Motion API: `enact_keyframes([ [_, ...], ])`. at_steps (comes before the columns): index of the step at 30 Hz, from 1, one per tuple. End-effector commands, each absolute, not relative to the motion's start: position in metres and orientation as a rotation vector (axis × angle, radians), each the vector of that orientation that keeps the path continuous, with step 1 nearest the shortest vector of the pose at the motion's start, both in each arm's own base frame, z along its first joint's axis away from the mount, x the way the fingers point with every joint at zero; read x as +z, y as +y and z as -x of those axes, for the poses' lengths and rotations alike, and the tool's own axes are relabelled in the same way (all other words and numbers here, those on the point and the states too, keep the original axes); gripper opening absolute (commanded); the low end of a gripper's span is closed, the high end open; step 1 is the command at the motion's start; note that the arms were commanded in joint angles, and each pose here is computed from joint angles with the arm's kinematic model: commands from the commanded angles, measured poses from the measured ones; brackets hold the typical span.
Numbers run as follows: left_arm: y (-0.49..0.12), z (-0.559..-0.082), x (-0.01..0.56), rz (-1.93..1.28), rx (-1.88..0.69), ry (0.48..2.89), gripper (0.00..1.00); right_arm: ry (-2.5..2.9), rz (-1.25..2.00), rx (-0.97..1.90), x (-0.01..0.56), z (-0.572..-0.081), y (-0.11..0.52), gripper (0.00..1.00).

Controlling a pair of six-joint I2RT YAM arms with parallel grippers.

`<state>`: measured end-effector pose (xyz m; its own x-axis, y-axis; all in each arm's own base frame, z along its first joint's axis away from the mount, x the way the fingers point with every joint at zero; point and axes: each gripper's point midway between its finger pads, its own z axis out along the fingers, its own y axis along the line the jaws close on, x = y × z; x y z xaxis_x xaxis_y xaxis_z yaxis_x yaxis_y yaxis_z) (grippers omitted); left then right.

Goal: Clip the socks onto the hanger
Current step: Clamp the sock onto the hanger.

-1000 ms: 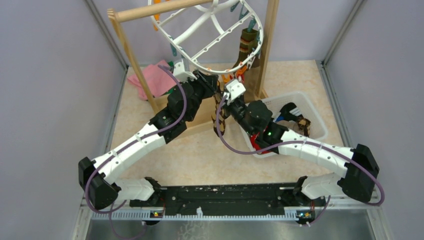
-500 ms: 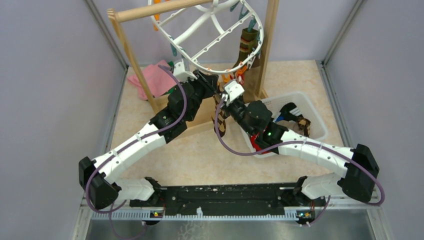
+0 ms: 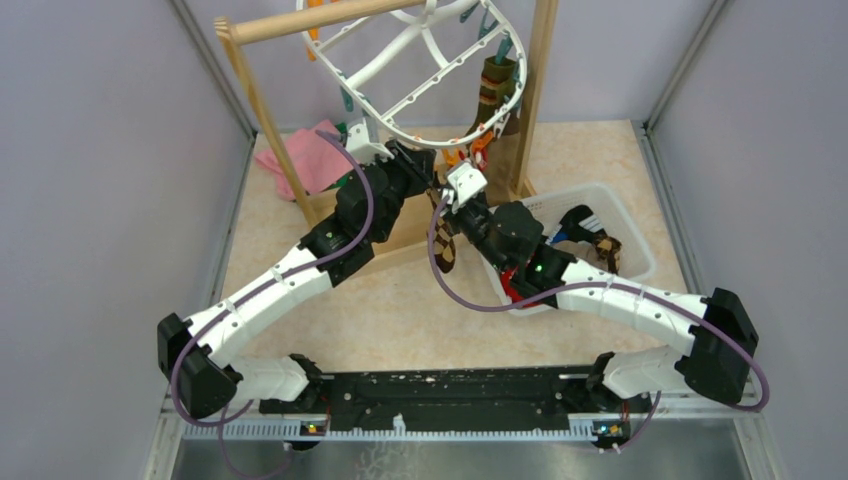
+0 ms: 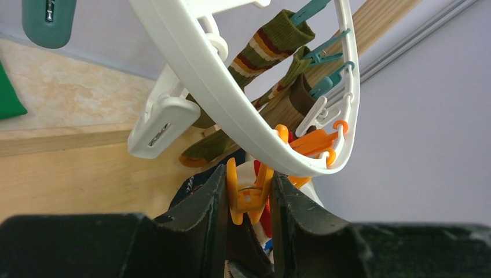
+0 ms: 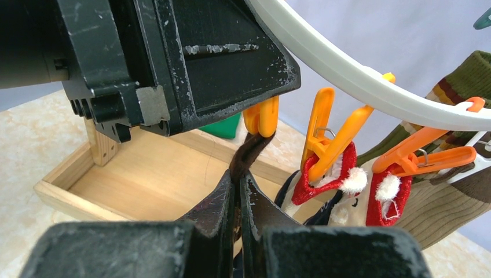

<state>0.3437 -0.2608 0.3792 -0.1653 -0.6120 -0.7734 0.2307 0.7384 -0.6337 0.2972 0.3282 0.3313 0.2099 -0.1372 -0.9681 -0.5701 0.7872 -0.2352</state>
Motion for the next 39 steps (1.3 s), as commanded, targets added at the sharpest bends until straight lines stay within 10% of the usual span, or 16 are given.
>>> enact_keyframes([
  [1, -0.255, -0.345, 0.404, 0.378, -0.795, 1.503, 0.00, 1.314, 0.624, 0.333, 0.344, -0.291, 0.324, 0.00],
  [39, -0.251, -0.347, 0.390, 0.418, -0.752, 1.561, 0.00, 1.241, 0.652, 0.112, 0.349, -0.299, 0.317, 0.00],
])
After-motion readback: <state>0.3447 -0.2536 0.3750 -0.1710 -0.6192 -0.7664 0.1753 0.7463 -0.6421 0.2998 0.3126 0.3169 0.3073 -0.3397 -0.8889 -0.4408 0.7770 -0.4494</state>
